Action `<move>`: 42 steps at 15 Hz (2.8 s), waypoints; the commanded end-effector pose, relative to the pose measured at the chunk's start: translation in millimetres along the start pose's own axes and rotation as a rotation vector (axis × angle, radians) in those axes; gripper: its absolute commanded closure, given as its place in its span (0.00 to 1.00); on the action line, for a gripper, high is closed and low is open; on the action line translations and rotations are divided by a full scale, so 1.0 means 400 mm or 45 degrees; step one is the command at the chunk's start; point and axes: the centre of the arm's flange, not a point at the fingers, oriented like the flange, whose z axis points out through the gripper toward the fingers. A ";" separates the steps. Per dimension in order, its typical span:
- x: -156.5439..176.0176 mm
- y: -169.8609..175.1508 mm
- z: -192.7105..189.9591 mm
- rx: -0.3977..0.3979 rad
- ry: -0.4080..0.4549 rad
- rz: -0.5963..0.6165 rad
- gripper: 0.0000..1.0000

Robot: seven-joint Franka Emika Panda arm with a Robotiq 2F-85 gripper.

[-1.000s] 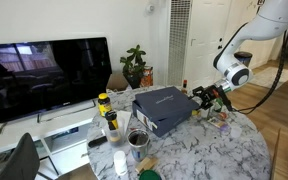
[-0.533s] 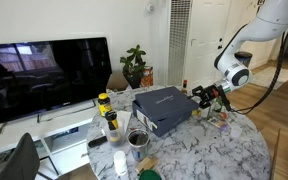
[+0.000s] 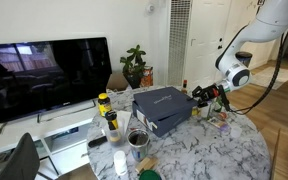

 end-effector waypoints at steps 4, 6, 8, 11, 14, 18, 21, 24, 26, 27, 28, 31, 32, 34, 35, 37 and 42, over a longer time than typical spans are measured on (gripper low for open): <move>0.010 0.005 -0.030 0.145 -0.038 0.020 0.88; 0.009 -0.017 -0.046 0.193 -0.041 0.004 0.93; 0.006 -0.058 -0.070 0.250 -0.047 -0.030 1.00; 0.004 -0.135 -0.102 0.328 -0.063 -0.082 1.00; -0.004 -0.228 -0.132 0.373 -0.079 -0.147 1.00; -0.045 -0.395 -0.174 0.448 -0.150 -0.286 1.00; -0.090 -0.520 -0.202 0.429 -0.216 -0.364 1.00; -0.160 -0.641 -0.231 0.375 -0.346 -0.409 1.00; -0.207 -0.700 -0.240 0.263 -0.405 -0.435 1.00; -0.231 -0.726 -0.241 0.191 -0.421 -0.447 1.00; -0.256 -0.745 -0.239 0.111 -0.434 -0.458 1.00; -0.340 -0.776 -0.201 -0.102 -0.409 -0.517 1.00; -0.366 -0.787 -0.183 -0.170 -0.389 -0.538 1.00; -0.411 -0.794 -0.152 -0.308 -0.359 -0.577 1.00; -0.433 -0.798 -0.138 -0.376 -0.343 -0.595 1.00; -0.468 -0.795 -0.113 -0.513 -0.320 -0.629 1.00; -0.506 -0.830 -0.114 -0.552 -0.255 -0.648 1.00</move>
